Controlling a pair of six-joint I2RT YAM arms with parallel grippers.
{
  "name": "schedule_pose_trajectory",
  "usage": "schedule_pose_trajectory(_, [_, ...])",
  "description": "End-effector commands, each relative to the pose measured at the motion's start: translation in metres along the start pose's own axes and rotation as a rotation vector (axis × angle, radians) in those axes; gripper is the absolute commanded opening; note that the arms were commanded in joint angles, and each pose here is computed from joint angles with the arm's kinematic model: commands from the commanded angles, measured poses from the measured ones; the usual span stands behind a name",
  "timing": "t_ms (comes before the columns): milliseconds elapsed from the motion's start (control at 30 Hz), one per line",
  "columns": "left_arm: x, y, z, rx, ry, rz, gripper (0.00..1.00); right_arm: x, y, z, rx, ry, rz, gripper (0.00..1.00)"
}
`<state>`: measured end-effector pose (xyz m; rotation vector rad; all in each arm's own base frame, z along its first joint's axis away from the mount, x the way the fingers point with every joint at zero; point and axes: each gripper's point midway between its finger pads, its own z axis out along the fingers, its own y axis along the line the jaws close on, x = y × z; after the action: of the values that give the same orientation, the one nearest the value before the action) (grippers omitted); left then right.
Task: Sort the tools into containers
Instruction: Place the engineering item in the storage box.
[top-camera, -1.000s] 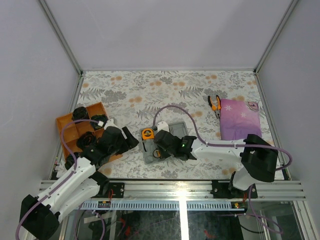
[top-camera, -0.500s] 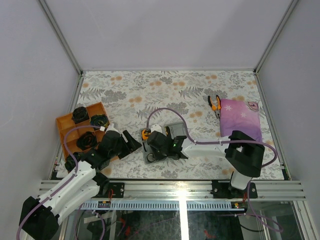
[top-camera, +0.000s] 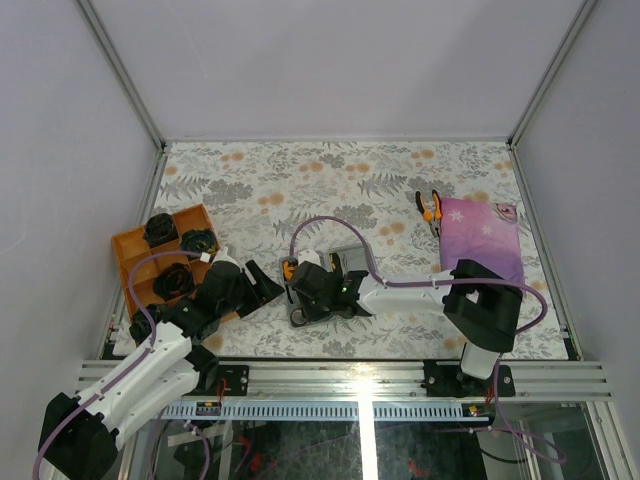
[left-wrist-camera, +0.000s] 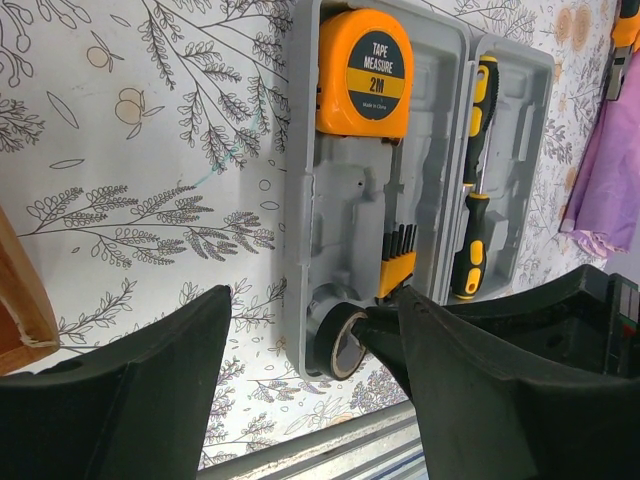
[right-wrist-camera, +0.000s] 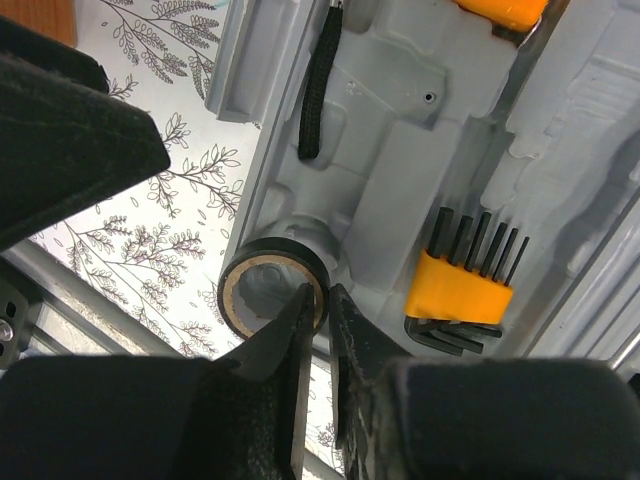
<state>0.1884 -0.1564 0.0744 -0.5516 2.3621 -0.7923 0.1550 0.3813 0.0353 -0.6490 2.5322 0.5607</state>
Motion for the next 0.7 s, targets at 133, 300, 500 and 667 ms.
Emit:
schedule_pose_trajectory(133, [-0.0031, -0.0098, 0.0013, 0.049, -0.015, 0.005, 0.66, -0.0153, 0.0037, 0.0006, 0.029, -0.042, 0.014, 0.18])
schedule_pose_trajectory(300, [-0.0023, -0.0093, 0.0026, 0.046, -0.01, 0.008, 0.66, -0.0174, 0.0016, 0.0025, 0.049, -0.046, 0.013, 0.19])
schedule_pose_trajectory(500, [-0.0013, -0.0083, 0.0034, 0.044, -0.006, 0.009, 0.66, -0.0171, 0.0005, 0.0028, 0.056, -0.041, 0.011, 0.24])
schedule_pose_trajectory(667, [-0.0011, -0.0083, 0.0039, 0.044, -0.005, 0.01, 0.66, -0.018, 0.0009, -0.0001, 0.054, -0.043, 0.011, 0.26])
